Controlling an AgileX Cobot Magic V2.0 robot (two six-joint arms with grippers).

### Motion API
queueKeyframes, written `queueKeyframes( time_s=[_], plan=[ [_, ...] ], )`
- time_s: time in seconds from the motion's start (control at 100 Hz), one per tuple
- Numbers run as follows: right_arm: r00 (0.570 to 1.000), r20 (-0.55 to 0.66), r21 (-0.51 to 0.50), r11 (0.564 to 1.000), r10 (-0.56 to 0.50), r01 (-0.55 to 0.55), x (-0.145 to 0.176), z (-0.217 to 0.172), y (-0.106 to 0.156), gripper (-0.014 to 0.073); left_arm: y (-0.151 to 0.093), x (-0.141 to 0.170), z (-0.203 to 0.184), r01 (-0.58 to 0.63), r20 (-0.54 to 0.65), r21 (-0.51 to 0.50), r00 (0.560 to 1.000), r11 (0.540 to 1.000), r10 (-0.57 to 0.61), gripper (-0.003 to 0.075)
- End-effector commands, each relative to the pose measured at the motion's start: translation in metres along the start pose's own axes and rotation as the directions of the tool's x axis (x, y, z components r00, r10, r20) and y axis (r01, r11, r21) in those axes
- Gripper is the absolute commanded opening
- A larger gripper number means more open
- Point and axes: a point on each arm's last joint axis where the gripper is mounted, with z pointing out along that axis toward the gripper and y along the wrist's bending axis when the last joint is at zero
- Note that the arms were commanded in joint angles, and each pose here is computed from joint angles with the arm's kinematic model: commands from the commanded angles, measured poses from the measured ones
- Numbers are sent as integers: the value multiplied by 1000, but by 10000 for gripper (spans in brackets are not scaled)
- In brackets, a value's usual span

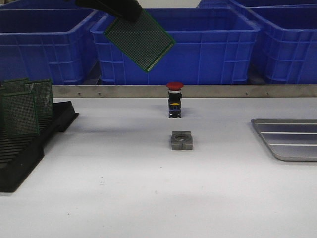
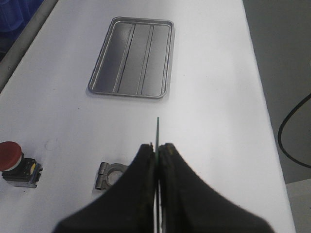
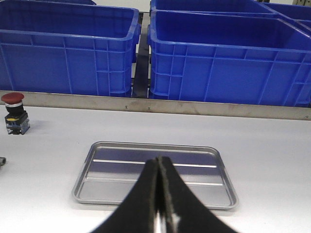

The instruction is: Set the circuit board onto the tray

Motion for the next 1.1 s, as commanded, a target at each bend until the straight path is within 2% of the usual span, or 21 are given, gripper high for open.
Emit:
queueKeyframes(
  time_s=[0.0,0.65,0.72,0.83,0.96,1.09],
  plan=[
    [992,125,2,1000,-11,11,-14,-3,0,-113,-17,-30,-15,-43,97,32,994,999,39,-20],
    [992,122,0,1000,13,-13,-18,-4,0,-110,-17,-30,-15,-43,97,32,994,999,39,-20],
    [997,60,2,999,44,-45,-25,-5,-1,-111,-17,-30,-15,-43,97,32,994,999,39,-20],
    [989,-130,12,998,64,-63,-39,-4,-3,-113,-17,-30,-15,-43,97,32,994,999,39,-20],
    [949,-308,19,997,74,-72,-55,5,-4,-113,-17,-30,-15,-43,97,32,994,999,39,-20],
    [900,-415,16,990,134,-140,-72,23,-1,-113,-17,-30,-15,-43,97,32,994,999,39,-20]
  ],
)
